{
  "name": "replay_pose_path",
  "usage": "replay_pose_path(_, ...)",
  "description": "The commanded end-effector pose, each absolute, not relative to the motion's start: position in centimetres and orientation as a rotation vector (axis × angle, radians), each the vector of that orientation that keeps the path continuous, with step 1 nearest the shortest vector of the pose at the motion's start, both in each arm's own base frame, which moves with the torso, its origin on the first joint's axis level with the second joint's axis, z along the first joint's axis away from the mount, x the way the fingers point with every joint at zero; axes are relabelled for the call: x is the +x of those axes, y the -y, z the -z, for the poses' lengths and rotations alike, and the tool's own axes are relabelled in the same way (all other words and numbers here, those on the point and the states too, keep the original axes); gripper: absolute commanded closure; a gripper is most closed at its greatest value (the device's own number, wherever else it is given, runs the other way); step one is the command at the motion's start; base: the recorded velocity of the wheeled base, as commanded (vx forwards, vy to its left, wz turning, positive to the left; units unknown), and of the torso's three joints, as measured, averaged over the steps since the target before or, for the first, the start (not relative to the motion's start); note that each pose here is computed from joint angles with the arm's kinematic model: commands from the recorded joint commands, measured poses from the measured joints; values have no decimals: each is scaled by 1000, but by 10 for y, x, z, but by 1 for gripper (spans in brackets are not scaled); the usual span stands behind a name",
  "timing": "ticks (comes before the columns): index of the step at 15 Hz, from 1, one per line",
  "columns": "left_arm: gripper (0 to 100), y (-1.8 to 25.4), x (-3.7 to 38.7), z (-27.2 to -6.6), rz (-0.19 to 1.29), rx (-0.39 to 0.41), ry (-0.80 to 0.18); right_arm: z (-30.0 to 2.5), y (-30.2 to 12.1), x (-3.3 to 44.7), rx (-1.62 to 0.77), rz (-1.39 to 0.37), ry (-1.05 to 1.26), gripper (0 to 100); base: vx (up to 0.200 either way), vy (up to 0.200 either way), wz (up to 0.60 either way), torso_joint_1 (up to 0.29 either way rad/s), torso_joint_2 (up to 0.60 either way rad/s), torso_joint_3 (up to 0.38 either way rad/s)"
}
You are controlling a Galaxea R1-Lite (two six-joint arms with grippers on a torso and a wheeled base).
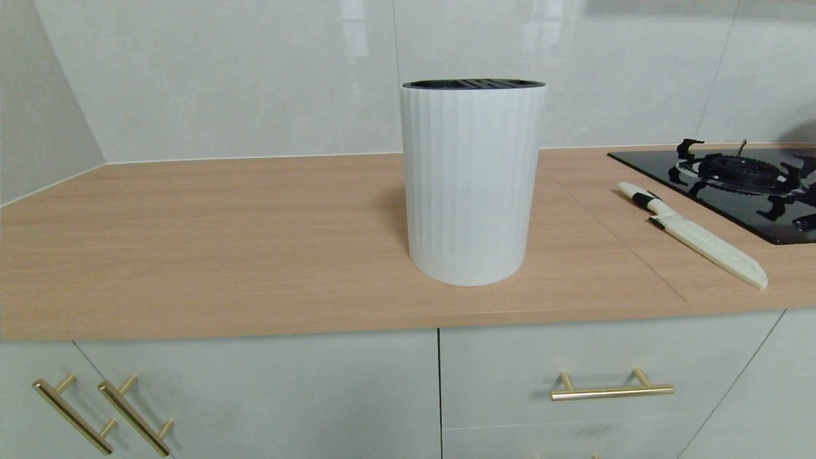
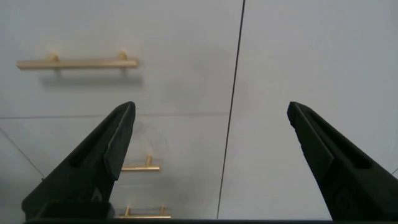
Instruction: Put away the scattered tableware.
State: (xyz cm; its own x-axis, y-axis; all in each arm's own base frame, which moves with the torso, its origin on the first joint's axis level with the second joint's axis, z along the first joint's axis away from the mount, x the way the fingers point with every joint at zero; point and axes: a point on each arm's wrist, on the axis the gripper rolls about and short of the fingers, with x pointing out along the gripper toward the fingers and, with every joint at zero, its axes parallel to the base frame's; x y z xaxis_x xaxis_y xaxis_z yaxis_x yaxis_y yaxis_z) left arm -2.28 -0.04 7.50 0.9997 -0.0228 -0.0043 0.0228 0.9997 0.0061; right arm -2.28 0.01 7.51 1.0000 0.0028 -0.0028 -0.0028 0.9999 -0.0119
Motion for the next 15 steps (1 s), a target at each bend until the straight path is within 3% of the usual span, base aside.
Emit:
replay_pose_path(1, 0, 0, -23, -75, 21, 6, -6, -75, 0, -23, -12, -3, -3, 0, 0, 0, 0, 110, -476, -349)
replay_pose_path(15, 0, 0, -23, -75, 23, 6, -6, -75, 0, -23, -12, -3, -3, 0, 0, 0, 0, 163, -476, -311)
